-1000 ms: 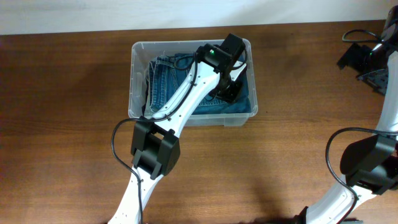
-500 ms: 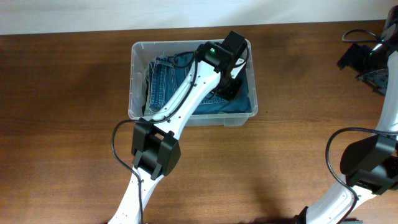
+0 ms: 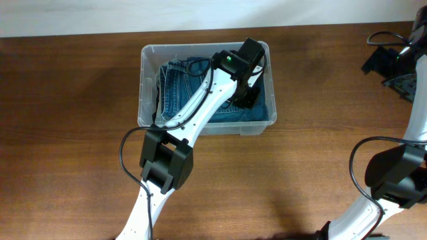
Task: Pack container
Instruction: 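Press the dark-blue jeans down toward the container's right side with the left gripper, then tuck the dark-blue jeans' edge along the container's right wall with the left gripper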
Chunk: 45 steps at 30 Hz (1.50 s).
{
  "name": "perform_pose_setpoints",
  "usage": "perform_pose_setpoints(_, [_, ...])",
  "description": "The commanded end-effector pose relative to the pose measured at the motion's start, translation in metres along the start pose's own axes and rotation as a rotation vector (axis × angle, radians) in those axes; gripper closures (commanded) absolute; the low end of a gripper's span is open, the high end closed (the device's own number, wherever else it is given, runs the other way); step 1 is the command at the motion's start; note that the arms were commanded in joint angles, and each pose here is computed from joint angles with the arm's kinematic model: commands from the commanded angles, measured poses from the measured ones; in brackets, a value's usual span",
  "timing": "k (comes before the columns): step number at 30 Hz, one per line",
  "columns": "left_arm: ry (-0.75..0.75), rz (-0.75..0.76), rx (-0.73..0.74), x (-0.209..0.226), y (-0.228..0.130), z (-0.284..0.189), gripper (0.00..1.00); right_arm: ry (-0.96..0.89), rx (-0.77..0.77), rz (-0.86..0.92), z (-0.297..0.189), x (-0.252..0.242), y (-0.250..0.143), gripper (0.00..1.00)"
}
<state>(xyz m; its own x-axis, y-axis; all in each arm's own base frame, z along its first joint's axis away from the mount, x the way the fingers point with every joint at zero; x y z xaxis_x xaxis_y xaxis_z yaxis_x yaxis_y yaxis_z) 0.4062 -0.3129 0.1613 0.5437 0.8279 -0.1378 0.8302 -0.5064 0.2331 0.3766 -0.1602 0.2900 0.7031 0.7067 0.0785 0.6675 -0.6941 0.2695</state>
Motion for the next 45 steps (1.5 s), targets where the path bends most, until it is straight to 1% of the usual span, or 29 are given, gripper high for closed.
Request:
perform_pose_setpoints(1, [0.117, -0.037, 0.090, 0.031, -0.013, 0.029, 0.95, -0.002, 0.010, 0.000, 0.003, 0.000, -0.001, 0.02])
perform_pose_setpoints(4, [0.112, -0.039, 0.035, 0.032, -0.002, 0.017, 0.95, -0.002, 0.010, 0.000, 0.003, 0.000, -0.001, 0.02])
perform_pose_setpoints(9, [0.090, 0.005, -0.152, 0.014, 0.025, -0.042, 0.95, -0.002, 0.010, 0.000, 0.003, 0.000, -0.001, 0.02])
perform_pose_setpoints(11, [0.036, 0.018, -0.202, 0.005, 0.031, -0.058, 0.96, -0.002, 0.010, 0.000, 0.003, 0.000, -0.001, 0.02])
perform_pose_setpoints(13, [-0.035, 0.031, -0.217, -0.004, 0.033, -0.061, 0.96, -0.002, 0.010, 0.000, 0.003, 0.000, -0.001, 0.01])
perform_pose_setpoints(18, [-0.047, 0.027, -0.199, -0.003, 0.033, -0.042, 0.97, -0.002, 0.010, 0.000, 0.003, 0.000, -0.001, 0.02])
perform_pose_setpoints(22, [-0.044, 0.022, -0.168, -0.002, 0.028, -0.037, 0.97, -0.002, 0.010, 0.000, 0.003, 0.000, -0.001, 0.02])
perform_pose_setpoints(23, [-0.042, 0.021, -0.158, -0.002, 0.026, -0.037, 0.96, -0.002, 0.010, 0.000, 0.003, 0.000, -0.001, 0.01])
perform_pose_setpoints(27, [0.033, 0.003, -0.051, 0.007, 0.009, -0.025, 0.82, -0.002, 0.010, 0.000, 0.003, 0.000, -0.001, 0.01])
perform_pose_setpoints(29, [0.036, -0.002, -0.004, 0.009, 0.001, -0.020, 0.79, -0.002, 0.010, 0.000, 0.003, 0.000, -0.001, 0.02])
perform_pose_setpoints(37, [0.051, -0.008, 0.048, 0.011, -0.008, -0.019, 0.78, -0.002, 0.010, 0.000, 0.003, 0.000, -0.001, 0.01])
perform_pose_setpoints(42, [0.054, -0.002, 0.111, 0.011, -0.018, -0.020, 0.78, -0.002, 0.010, 0.000, 0.003, 0.000, -0.001, 0.02])
perform_pose_setpoints(45, [0.050, 0.004, 0.114, 0.011, -0.019, -0.020, 0.78, -0.002, 0.010, 0.000, 0.003, 0.000, -0.001, 0.02])
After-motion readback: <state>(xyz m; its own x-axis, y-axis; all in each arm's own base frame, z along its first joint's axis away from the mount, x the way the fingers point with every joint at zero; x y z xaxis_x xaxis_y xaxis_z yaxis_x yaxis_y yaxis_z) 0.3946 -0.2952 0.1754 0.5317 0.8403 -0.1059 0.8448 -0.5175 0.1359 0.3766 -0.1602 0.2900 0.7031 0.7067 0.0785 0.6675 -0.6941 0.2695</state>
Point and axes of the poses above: each gripper's point midway between its finger pads, its own z axis out along the fingers, its own x axis along the line the jaws close on, y = z × x, the point moved 8 cm from there along -z, back along the fingers, and after that the axes turned 2 degrees about z, right-handed, at the moved point
